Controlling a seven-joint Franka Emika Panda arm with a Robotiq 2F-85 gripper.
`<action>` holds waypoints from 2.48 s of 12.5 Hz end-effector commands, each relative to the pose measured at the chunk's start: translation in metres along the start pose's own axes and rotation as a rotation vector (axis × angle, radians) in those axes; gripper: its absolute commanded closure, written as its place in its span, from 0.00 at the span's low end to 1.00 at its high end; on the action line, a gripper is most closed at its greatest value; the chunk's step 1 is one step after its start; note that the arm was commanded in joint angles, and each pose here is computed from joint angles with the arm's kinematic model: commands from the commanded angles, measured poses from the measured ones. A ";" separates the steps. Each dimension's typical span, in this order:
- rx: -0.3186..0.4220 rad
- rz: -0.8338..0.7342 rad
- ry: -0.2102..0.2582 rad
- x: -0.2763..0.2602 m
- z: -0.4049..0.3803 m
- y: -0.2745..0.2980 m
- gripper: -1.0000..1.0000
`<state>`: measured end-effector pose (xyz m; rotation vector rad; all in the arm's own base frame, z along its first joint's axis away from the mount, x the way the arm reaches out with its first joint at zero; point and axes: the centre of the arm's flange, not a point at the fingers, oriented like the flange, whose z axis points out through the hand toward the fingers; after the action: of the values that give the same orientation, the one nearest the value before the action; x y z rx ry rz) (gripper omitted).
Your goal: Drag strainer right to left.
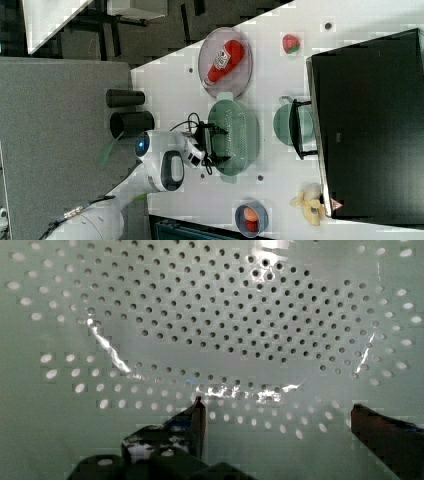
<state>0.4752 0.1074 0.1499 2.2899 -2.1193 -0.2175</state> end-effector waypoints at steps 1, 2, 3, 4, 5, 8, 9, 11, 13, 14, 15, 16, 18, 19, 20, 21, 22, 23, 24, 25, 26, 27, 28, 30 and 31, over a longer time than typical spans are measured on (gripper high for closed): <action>-0.004 0.065 -0.019 -0.068 -0.002 0.006 0.00; -0.002 0.084 -0.020 -0.082 -0.002 0.007 0.00; 0.000 0.094 -0.020 -0.095 -0.002 0.007 0.00; 0.002 0.087 -0.020 -0.108 -0.001 0.008 0.00; 0.003 0.077 -0.021 -0.121 0.001 0.008 0.00; 0.010 0.085 -0.028 -0.154 0.006 0.004 0.00; 0.018 0.092 -0.034 -0.166 0.006 0.000 0.00; 0.025 0.099 -0.043 -0.189 0.008 -0.005 0.00; 0.028 0.085 -0.050 -0.210 0.012 -0.007 0.00; 0.032 0.071 -0.054 -0.220 0.014 -0.008 0.00; 0.034 0.059 -0.059 -0.230 0.016 -0.008 0.00; 0.036 0.052 -0.064 -0.239 0.017 -0.009 0.00; 0.043 0.076 -0.074 -0.258 0.018 -0.010 0.00; 0.046 0.094 -0.080 -0.268 0.019 -0.011 0.00; 0.049 0.110 -0.086 -0.278 0.020 -0.012 0.00; 0.052 0.107 -0.091 -0.288 0.022 -0.012 0.00; 0.054 0.097 -0.096 -0.296 0.024 -0.012 0.00; 0.055 0.087 -0.099 -0.304 0.026 -0.012 0.00; 0.056 0.077 -0.102 -0.311 0.029 -0.012 0.00; 0.055 0.068 -0.105 -0.318 0.032 -0.011 0.00; 0.058 0.061 -0.109 -0.324 0.034 -0.011 0.00; 0.060 0.056 -0.113 -0.329 0.035 -0.012 0.00; 0.063 0.055 -0.114 -0.330 0.034 -0.014 0.00; 0.056 0.056 -0.101 -0.326 0.030 -0.015 0.00; 0.038 0.030 -0.071 -0.319 0.023 -0.015 0.00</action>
<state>0.4558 0.4252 0.1295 2.3065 -2.1871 -0.2622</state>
